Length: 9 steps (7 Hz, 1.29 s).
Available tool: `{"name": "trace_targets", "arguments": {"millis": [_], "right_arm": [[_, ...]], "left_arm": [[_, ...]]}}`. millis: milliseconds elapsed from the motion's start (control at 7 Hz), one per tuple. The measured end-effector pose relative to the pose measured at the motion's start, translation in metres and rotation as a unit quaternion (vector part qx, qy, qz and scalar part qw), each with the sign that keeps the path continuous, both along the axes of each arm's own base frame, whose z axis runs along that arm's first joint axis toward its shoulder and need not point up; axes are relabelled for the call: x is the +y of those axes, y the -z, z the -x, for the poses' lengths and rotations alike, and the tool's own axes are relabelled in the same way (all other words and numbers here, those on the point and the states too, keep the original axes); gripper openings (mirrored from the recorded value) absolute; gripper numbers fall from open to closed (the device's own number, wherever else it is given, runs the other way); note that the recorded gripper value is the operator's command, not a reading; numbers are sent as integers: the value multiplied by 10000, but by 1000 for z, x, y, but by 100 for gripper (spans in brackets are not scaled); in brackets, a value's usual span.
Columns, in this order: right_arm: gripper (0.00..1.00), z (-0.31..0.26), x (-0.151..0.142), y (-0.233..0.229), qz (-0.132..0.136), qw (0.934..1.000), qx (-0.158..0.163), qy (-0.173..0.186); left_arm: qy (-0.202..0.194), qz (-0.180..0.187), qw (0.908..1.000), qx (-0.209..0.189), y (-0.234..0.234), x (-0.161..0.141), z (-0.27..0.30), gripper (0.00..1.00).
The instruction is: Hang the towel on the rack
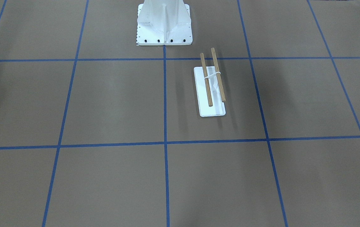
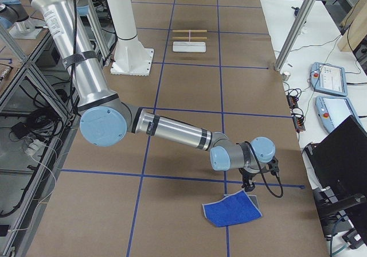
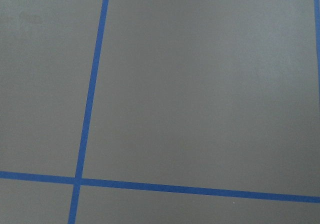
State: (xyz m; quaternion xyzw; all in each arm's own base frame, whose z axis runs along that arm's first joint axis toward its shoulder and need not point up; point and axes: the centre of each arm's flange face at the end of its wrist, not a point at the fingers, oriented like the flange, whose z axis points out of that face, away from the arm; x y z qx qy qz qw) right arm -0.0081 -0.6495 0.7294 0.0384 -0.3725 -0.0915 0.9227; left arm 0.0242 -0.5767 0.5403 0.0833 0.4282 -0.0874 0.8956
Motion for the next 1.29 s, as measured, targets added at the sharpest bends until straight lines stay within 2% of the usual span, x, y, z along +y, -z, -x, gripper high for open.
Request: {"name": "trace_targets", "arguments": {"millis": [286, 714, 1143, 1286], "right_arm": [[61, 16, 2, -10, -154, 9989, 244, 376], [58, 17, 12, -30, -341, 9926, 586, 1009], [38, 23, 16, -40, -442, 9847, 960, 1388], [37, 23, 17, -42, -470, 9830, 1015, 1455]], "left_arm": [[22, 8, 10000, 10, 2, 1, 0, 98], [66, 48, 10000, 21, 3, 1, 0, 98], [70, 46, 10000, 23, 3, 0, 0, 98], [71, 42, 10000, 25, 4, 0, 0, 98]]}}
